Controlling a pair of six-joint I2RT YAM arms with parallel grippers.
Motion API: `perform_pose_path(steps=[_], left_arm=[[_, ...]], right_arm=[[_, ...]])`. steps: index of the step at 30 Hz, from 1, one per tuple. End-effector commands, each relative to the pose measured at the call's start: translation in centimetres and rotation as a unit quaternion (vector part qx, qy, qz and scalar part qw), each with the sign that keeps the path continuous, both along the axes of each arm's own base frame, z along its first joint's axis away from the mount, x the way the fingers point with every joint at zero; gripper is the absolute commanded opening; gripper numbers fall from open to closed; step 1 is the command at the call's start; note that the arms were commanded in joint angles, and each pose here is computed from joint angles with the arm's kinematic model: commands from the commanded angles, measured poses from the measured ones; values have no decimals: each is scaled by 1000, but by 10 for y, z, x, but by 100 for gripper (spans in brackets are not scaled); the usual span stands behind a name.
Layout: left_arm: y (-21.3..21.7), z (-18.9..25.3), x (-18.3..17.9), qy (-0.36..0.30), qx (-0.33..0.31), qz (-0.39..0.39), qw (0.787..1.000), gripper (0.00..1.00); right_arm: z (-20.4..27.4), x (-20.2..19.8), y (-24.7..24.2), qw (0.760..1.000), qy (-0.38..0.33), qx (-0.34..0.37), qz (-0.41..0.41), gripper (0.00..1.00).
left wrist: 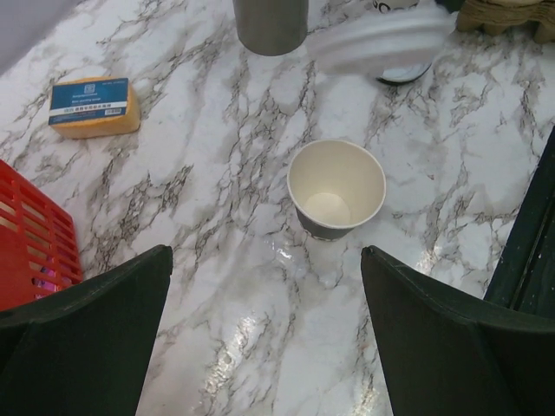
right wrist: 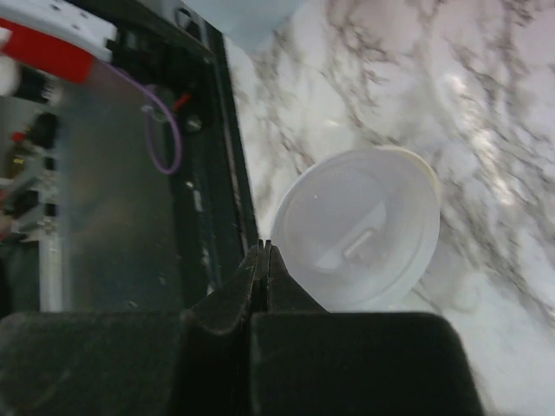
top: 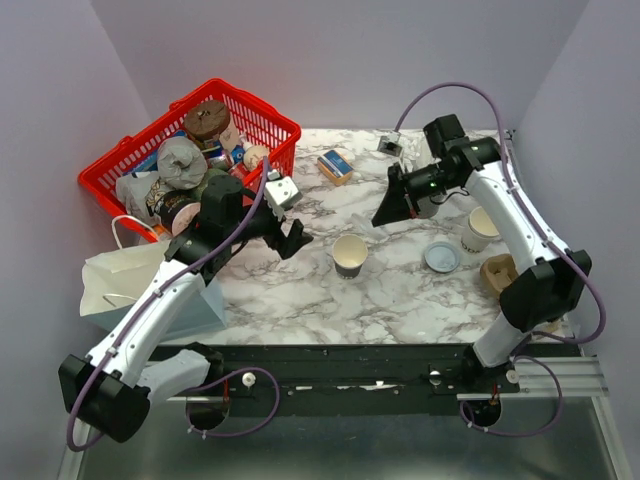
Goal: Pack the takeout coffee
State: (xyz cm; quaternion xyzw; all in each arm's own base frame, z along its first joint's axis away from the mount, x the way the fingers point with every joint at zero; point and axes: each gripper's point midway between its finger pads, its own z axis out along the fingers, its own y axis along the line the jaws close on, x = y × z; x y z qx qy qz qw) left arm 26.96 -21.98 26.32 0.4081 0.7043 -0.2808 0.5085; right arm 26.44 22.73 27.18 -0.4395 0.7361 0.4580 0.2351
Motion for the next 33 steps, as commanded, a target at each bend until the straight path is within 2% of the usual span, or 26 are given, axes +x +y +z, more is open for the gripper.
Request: perform_pose_path(steps=[1,6,10,13,14,15,16,17,18,20,22,23,25,26,29,33], left_arm=[[4,2,-7,-49,19,-11,999,97],[4,-1,-9,-60,34,-16,997,97],[1,-11,-5,-48,41,-13,998,97],[1,-9,1,-54,41,-3,998,97],[1,-9,3,-57,43,-2,997,97],[1,-10,4,-58,46,-2,997,97],[1,-9,4,-60,48,-3,997,97],[2,-9,5,-66,53,-3,996,97],[4,-9,4,-66,57,-2,996,97],[6,-10,3,-69,62,-2,996,98],[10,-10,-1,-70,66,1,995,98],[10,-11,-2,-69,67,2,995,98],[13,-14,-4,-60,73,2,996,98],[14,-15,-4,-57,73,5,996,98],[15,-18,-2,-44,72,18,996,98],[14,-15,4,-38,55,39,997,98]], right_arm=[[24,-6,37,989,102,103,32,1],[24,3,50,972,177,146,49,1],[10,16,52,976,170,129,39,1],[11,20,45,992,74,93,42,5],[13,23,43,995,17,89,53,9],[11,24,37,996,-26,67,44,19],[9,25,34,996,-55,60,40,25],[10,32,33,990,-115,59,48,29],[0,29,28,989,-133,47,53,37],[3,19,24,973,-210,36,90,42],[-15,9,18,962,-245,-5,120,47],[-18,-4,19,944,-288,-15,161,49],[-46,-14,10,931,-309,-56,189,50],[-43,-21,13,909,-353,-57,215,51],[-69,-36,12,872,-393,-92,276,51],[-88,-44,15,839,-426,-121,315,50]])
